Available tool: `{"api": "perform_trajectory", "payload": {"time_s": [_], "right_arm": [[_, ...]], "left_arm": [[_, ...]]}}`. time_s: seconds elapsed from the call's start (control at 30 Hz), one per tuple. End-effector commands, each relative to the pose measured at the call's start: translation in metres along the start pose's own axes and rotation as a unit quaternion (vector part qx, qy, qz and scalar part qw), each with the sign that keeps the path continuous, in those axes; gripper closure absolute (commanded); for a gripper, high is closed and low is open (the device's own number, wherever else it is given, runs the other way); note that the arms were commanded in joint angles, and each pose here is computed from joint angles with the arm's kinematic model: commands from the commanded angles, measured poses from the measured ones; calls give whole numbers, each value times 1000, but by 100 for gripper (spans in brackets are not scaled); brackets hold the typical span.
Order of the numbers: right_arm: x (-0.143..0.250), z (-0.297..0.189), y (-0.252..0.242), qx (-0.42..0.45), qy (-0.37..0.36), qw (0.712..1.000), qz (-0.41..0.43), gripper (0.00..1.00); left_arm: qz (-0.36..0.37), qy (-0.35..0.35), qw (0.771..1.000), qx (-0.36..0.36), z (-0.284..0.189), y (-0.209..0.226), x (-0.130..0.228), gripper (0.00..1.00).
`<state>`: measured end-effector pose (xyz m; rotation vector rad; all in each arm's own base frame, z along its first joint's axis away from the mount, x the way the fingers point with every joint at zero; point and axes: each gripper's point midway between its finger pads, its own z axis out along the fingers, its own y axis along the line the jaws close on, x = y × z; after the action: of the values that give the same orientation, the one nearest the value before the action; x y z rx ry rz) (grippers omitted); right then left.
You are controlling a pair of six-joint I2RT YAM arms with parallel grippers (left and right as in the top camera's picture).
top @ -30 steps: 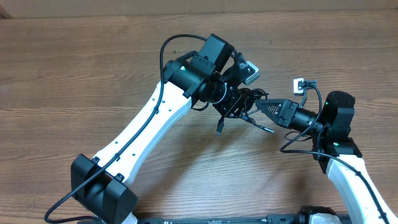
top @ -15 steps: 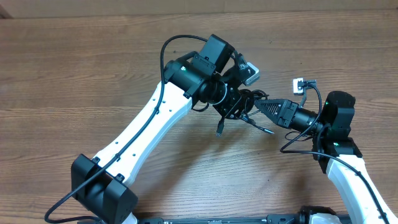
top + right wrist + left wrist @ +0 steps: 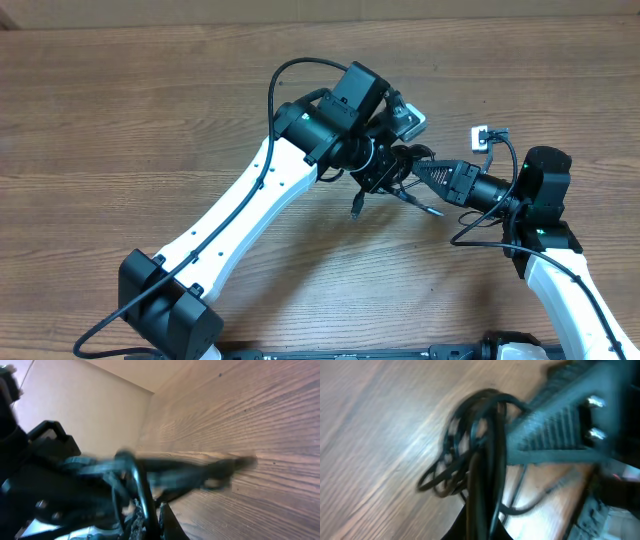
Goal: Untangle cables
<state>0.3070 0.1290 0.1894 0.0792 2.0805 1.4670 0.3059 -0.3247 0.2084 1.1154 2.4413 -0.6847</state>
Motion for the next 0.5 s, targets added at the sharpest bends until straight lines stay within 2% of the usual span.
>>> {"api": "perform_trajectory", "payload": {"time_s": [0.0, 0.1, 0.2, 0.37, 0.47], "right_arm": [[-1, 0, 5, -4, 5, 1000, 11, 96], [2, 0, 0, 6, 7, 999, 37, 96], [5, 0, -6, 17, 9, 998, 59, 96], [7, 0, -7, 20, 12, 998, 65, 96], [7, 0, -7, 20, 12, 998, 64, 96]], "left_arm": [[-134, -22, 978, -159, -10, 52, -4, 95], [-250, -53, 934, -251, -24, 83, 2, 96], [-316, -76, 905, -273, -29, 91, 4, 95], [-317, -71, 907, -267, -28, 88, 5, 96], [-260, -47, 935, -237, -21, 77, 4, 96]]}}
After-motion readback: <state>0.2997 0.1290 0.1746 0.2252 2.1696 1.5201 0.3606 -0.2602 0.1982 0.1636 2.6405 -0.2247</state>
